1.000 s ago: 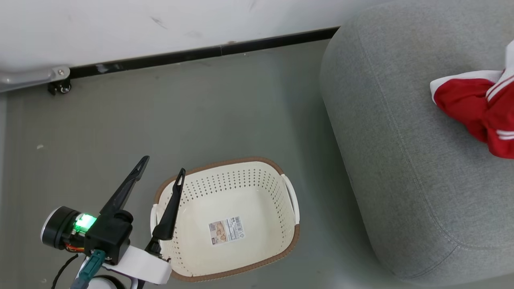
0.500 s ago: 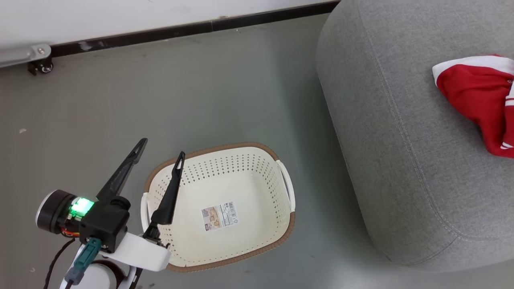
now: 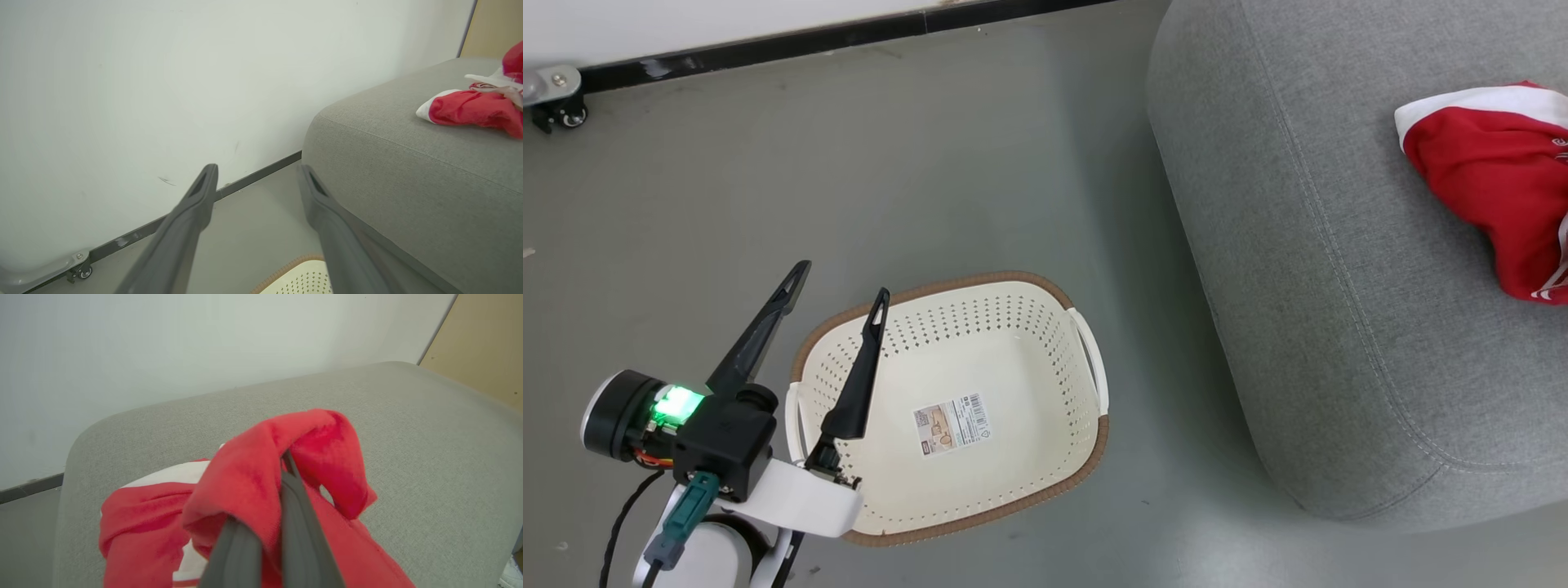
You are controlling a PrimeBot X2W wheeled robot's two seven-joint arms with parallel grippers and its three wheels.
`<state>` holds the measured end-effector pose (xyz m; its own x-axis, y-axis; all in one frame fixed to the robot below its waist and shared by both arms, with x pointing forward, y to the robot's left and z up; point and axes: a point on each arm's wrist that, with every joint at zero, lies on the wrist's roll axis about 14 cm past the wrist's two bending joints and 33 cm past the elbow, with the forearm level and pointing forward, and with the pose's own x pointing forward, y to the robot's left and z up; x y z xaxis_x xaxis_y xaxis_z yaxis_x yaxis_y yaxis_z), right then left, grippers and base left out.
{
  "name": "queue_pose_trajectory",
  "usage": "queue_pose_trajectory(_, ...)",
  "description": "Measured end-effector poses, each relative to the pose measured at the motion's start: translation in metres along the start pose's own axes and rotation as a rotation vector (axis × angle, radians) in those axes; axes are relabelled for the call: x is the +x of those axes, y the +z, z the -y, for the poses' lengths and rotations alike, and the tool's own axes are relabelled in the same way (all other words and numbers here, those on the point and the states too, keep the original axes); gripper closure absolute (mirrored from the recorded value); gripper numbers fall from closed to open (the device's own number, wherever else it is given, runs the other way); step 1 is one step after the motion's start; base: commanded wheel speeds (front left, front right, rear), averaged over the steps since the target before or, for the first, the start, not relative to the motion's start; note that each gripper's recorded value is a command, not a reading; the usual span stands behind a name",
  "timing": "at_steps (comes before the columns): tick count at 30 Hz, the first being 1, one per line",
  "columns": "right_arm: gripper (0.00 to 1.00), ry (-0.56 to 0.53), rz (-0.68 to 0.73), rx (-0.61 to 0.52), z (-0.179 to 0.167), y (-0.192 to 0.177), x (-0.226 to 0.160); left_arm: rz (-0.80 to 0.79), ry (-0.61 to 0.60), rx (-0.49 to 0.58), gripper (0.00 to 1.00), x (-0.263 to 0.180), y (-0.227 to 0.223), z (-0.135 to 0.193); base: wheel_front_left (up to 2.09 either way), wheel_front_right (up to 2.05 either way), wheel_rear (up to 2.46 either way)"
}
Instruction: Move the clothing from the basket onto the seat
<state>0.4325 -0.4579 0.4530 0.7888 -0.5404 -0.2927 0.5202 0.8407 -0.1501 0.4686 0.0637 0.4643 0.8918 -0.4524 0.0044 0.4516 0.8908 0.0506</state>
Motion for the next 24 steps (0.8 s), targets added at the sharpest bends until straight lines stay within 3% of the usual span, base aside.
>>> queue_pose_trajectory(5,1.0,0.038,-0.073,-0.003,-0.02,-0.027,-0.004,-0.009,-0.003,0.011,0.0,0.002,-0.004,-0.002,0.0,0.0,0.0)
queue_pose_trajectory(16,0.97,0.04,-0.165,-0.04,-0.016,-0.048,-0.009,-0.008,-0.011,0.002,0.0,0.005,-0.007,0.001,0.0,0.0,0.0)
queue_pose_trajectory(19,0.62,0.034,-0.211,-0.05,-0.011,-0.055,-0.012,-0.005,-0.012,-0.008,0.0,0.006,-0.007,0.004,0.0,0.0,0.0)
queue_pose_trajectory(20,0.55,0.035,-0.216,-0.052,-0.011,-0.056,-0.013,-0.002,-0.013,-0.011,0.0,0.006,-0.006,0.005,0.0,0.0,0.0)
queue_pose_trajectory(23,0.16,0.038,-0.227,-0.059,-0.011,-0.057,-0.014,0.0,-0.013,-0.024,0.0,0.007,-0.006,0.007,0.0,0.0,0.0)
queue_pose_trajectory(24,0.09,0.04,-0.227,-0.061,-0.011,-0.057,-0.014,0.005,-0.012,-0.028,0.0,0.007,-0.006,0.008,0.0,0.0,0.0)
